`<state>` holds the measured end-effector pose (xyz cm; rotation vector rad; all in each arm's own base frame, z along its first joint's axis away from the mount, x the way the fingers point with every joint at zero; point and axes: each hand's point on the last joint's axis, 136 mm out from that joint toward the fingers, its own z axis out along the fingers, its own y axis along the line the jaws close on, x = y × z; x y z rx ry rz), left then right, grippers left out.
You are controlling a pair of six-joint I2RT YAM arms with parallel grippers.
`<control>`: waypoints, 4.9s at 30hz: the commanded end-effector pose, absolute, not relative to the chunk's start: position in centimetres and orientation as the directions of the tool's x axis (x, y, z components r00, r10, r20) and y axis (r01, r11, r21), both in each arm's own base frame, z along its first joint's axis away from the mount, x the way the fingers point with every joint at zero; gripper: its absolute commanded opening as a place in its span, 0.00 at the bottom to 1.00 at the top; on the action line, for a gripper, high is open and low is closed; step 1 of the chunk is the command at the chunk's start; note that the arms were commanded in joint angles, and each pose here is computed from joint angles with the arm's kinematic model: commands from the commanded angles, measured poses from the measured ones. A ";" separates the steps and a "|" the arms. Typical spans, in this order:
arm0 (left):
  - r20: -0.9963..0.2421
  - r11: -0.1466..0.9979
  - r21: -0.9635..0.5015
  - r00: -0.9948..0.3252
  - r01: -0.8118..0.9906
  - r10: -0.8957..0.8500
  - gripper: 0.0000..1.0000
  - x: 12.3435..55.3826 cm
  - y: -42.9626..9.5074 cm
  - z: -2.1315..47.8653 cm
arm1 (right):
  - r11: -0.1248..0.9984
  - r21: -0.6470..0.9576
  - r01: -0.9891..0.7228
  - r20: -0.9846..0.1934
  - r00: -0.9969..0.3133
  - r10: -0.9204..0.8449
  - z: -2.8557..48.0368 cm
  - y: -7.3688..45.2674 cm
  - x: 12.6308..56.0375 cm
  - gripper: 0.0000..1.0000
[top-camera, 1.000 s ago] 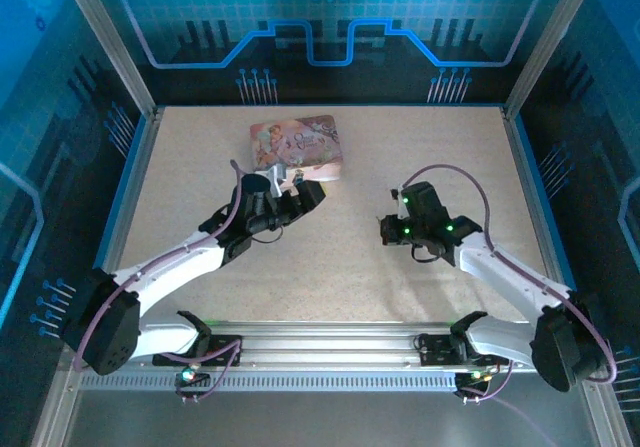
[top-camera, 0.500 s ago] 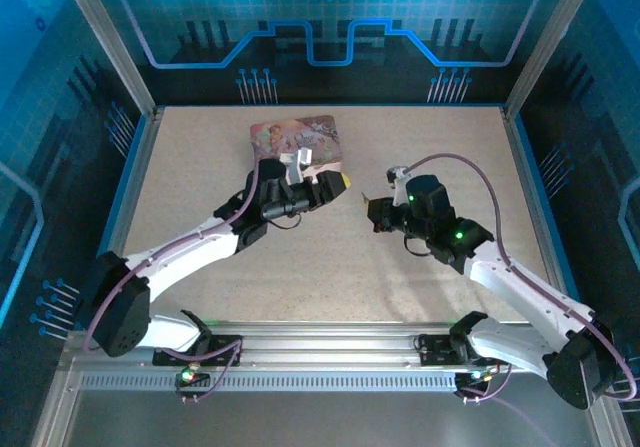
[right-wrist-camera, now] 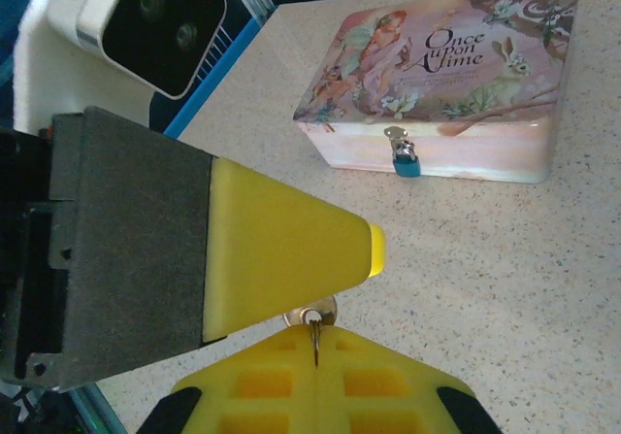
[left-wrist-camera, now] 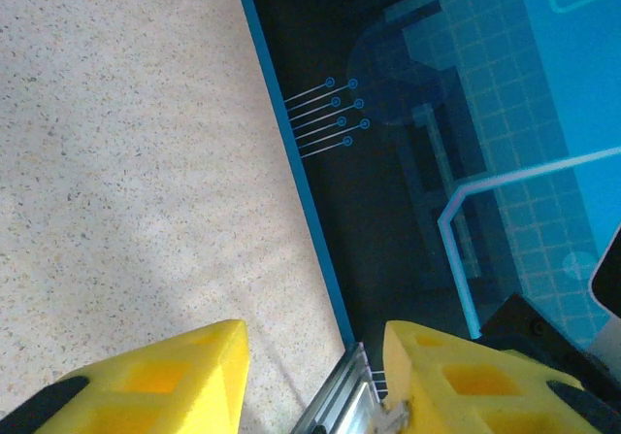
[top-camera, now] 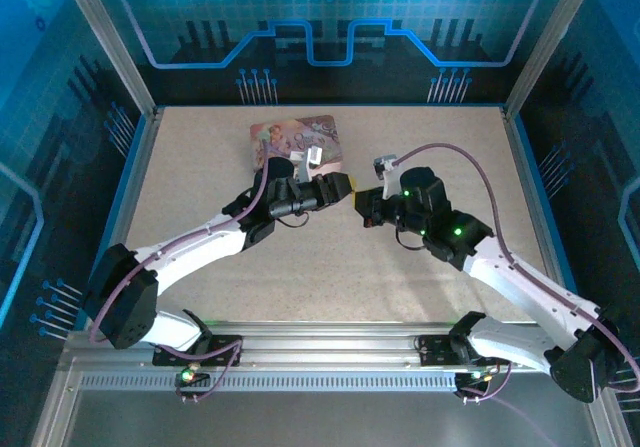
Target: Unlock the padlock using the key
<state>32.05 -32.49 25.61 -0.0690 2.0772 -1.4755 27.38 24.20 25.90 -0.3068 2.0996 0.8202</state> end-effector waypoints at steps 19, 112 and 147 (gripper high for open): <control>-0.500 0.397 -0.848 -0.776 0.350 -0.384 0.20 32.4 -32.1 28.0 | 0.765 0.419 -0.490 -0.785 -0.618 0.034 25.6 24.4 27.1 0.00; -0.878 0.289 -0.478 -0.449 0.829 -0.166 0.30 29.3 -28.8 41.6 | 0.174 0.519 -0.837 -0.855 -0.504 0.124 37.9 28.0 25.6 0.00; -0.636 0.877 -0.300 -0.764 0.375 0.109 0.99 49.9 -28.1 18.5 | 0.800 0.496 -0.338 -0.631 -0.773 0.065 21.7 15.8 24.7 0.00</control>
